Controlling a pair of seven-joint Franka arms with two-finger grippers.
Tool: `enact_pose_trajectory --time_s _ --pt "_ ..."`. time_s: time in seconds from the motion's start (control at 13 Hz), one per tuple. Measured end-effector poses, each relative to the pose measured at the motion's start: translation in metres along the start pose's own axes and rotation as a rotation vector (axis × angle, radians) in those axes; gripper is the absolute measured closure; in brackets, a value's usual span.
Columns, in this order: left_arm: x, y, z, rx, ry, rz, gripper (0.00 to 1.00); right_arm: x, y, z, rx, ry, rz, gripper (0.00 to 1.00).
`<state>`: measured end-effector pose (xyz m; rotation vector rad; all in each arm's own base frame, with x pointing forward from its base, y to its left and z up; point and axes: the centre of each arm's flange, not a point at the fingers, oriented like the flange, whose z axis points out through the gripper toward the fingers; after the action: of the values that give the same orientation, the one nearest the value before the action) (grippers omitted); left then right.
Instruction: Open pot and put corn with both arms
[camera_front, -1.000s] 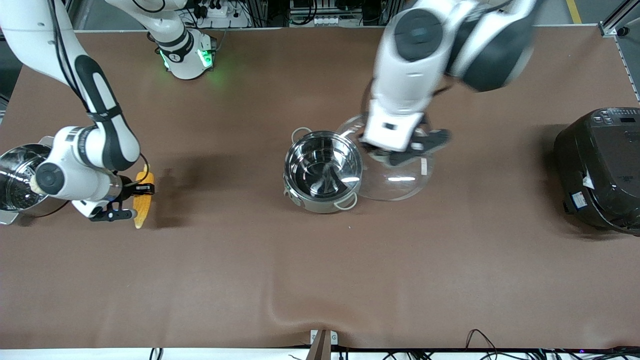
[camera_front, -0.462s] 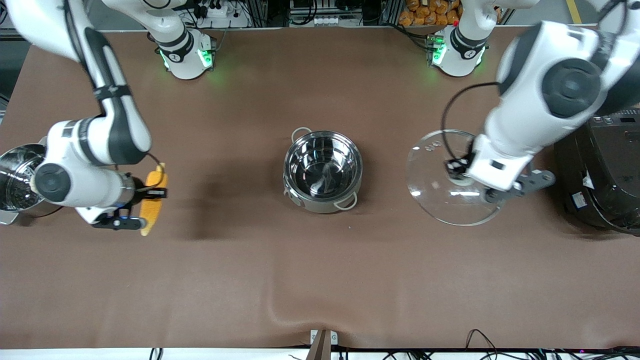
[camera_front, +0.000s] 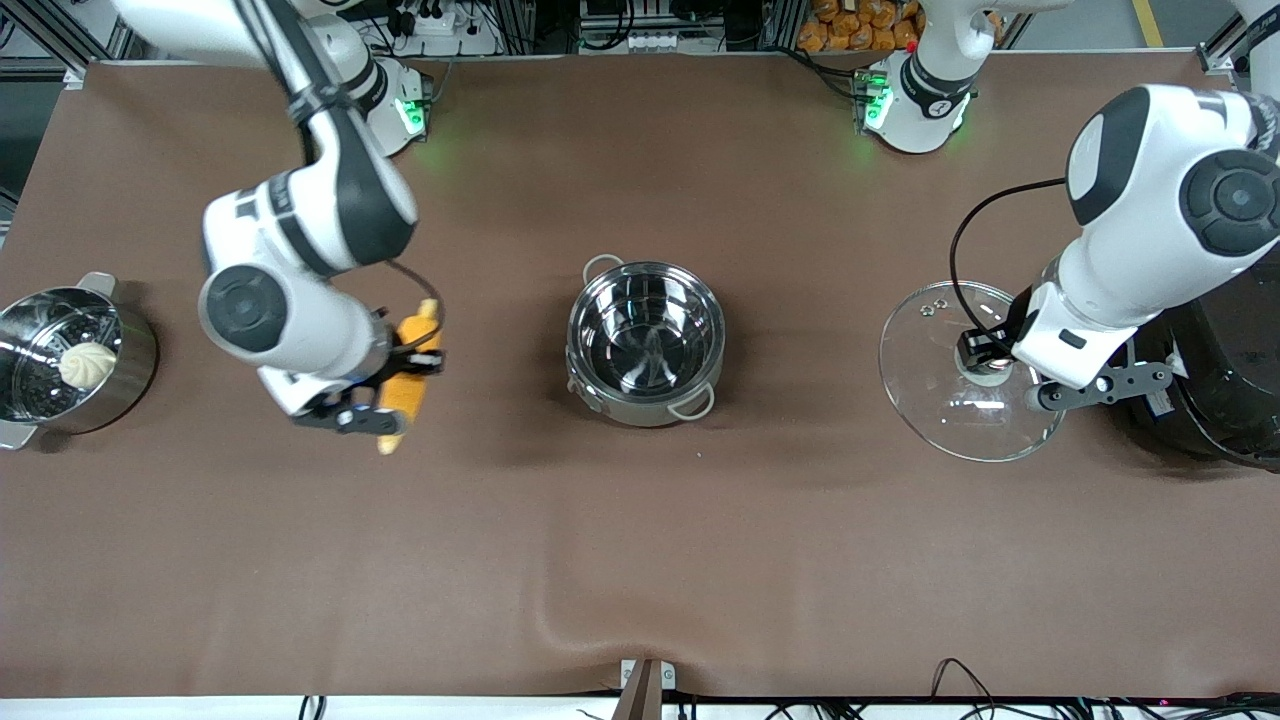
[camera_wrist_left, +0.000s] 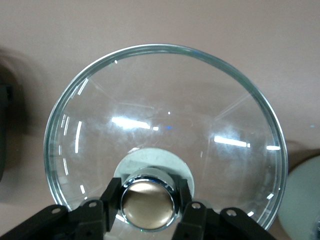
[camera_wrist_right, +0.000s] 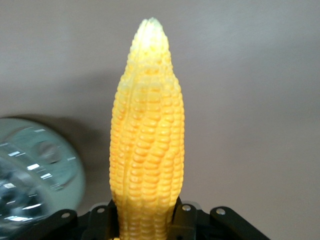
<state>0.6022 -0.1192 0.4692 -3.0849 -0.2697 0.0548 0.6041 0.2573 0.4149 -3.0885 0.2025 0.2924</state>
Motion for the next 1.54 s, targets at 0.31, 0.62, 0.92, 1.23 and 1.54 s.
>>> enact_pose_trajectory --time_s 0.31,0.62,0.92,1.23,1.54 --pt "-0.014 -0.015 0.093 -0.009 0.005 -0.014 0.50 -0.055 -0.087 0.016 -0.023 0.000 -0.008 0.66" --pt "-0.036 -0.032 0.154 0.002 -0.016 -0.021 0.50 -0.086 -0.158 0.062 -0.024 0.028 0.006 0.66" --pt "-0.053 -0.043 0.207 -0.002 -0.033 -0.030 0.50 -0.107 -0.209 0.095 -0.018 0.049 0.046 0.66" --pt "-0.050 -0.055 0.230 -0.003 -0.049 -0.053 0.50 -0.110 -0.233 0.106 0.003 0.069 0.082 0.66" --pt "-0.045 -0.051 0.229 -0.014 -0.026 -0.050 0.35 -0.112 -0.244 0.125 0.009 0.081 0.088 0.66"
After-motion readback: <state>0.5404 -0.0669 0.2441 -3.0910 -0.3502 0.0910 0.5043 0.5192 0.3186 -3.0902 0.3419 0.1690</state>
